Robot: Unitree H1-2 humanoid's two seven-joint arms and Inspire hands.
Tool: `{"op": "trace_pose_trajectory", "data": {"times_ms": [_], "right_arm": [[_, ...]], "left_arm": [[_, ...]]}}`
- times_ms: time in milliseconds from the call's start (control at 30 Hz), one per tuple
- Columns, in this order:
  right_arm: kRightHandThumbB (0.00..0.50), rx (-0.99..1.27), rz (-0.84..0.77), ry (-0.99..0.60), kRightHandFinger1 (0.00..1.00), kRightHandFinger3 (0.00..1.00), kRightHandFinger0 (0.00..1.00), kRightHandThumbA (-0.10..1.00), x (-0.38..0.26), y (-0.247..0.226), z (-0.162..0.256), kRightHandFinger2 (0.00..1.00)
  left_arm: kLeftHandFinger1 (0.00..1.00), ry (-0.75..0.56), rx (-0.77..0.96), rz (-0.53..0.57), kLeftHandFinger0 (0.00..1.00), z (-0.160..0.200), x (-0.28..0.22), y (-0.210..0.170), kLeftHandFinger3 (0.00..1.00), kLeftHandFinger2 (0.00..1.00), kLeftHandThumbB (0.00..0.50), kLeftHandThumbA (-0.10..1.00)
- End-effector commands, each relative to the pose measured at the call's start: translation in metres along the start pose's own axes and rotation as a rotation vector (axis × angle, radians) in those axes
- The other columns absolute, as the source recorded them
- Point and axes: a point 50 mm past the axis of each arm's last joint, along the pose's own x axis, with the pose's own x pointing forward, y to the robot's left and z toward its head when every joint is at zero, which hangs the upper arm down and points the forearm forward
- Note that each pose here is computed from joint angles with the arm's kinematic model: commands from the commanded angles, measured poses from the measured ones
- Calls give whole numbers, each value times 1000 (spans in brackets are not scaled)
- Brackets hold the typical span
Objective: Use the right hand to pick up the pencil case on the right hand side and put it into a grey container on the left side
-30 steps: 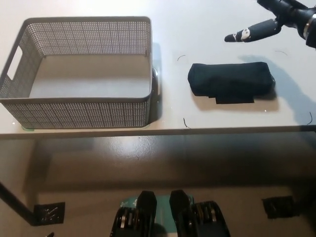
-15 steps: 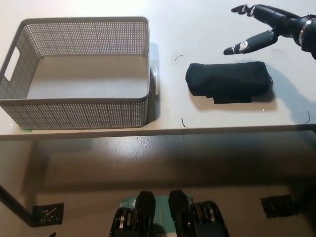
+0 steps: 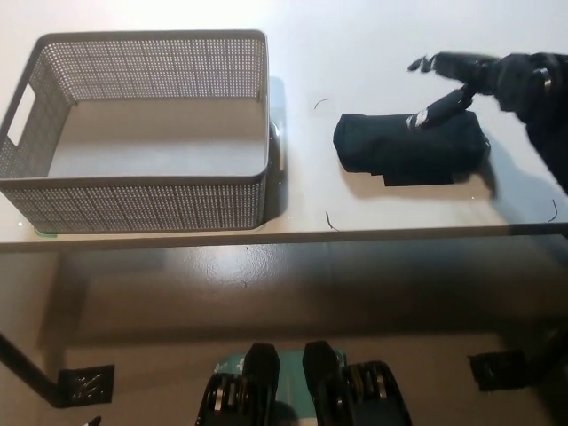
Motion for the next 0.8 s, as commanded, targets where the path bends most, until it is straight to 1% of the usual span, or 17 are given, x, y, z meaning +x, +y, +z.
{"op": "trace_pose_trajectory", "data": {"times_ms": [0,133,200,267,300,367,467,500,600,667,733,767], "right_arm": [[500,-82,-88,-20,1000,1000,1000,782,-2,-36,23,1000],[500,-77,-45,-7,1000,1000,1000,735,10,-26,25,1000],[500,-89,-31,8,1000,1000,1000,737,14,-23,26,1000],[500,-121,-25,9,1000,1000,1000,767,20,-18,26,1000],[500,-143,-17,17,1000,1000,1000,788,23,-15,28,1000],[500,-139,-1,8,1000,1000,1000,790,27,-11,29,1000],[500,-136,1,-2,1000,1000,1000,763,30,-7,33,1000],[500,-139,4,-4,1000,1000,1000,749,32,-4,36,1000],[500,-143,16,-9,1000,1000,1000,745,37,1,39,1000],[500,-122,27,-11,1000,1000,1000,714,40,6,39,1000],[500,-113,34,-8,1000,1000,1000,699,41,9,36,1000],[500,-110,43,-2,1000,1000,1000,689,43,12,35,1000]], "left_arm": [[1000,-49,27,-10,1000,5,0,9,1000,1000,387,1000],[1000,-49,32,-14,1000,7,2,11,1000,1000,391,1000],[1000,-55,29,-14,1000,9,3,10,1000,1000,383,1000],[1000,-61,29,-18,1000,10,5,10,1000,1000,379,1000],[1000,-62,25,-18,1000,10,6,10,1000,1000,390,1000],[1000,-71,20,-19,1000,12,8,10,1000,1000,393,1000],[1000,-81,33,-22,1000,13,10,11,1000,1000,384,1000],[1000,-80,25,-23,1000,15,12,12,1000,1000,394,1000],[1000,-85,27,-24,1000,18,15,13,1000,1000,398,1000],[1000,-97,39,-23,1000,19,18,14,1000,1000,418,1000],[1000,-105,43,-25,1000,20,21,16,1000,1000,419,1000],[1000,-110,42,-25,1000,21,23,16,1000,1000,429,1000]]}}
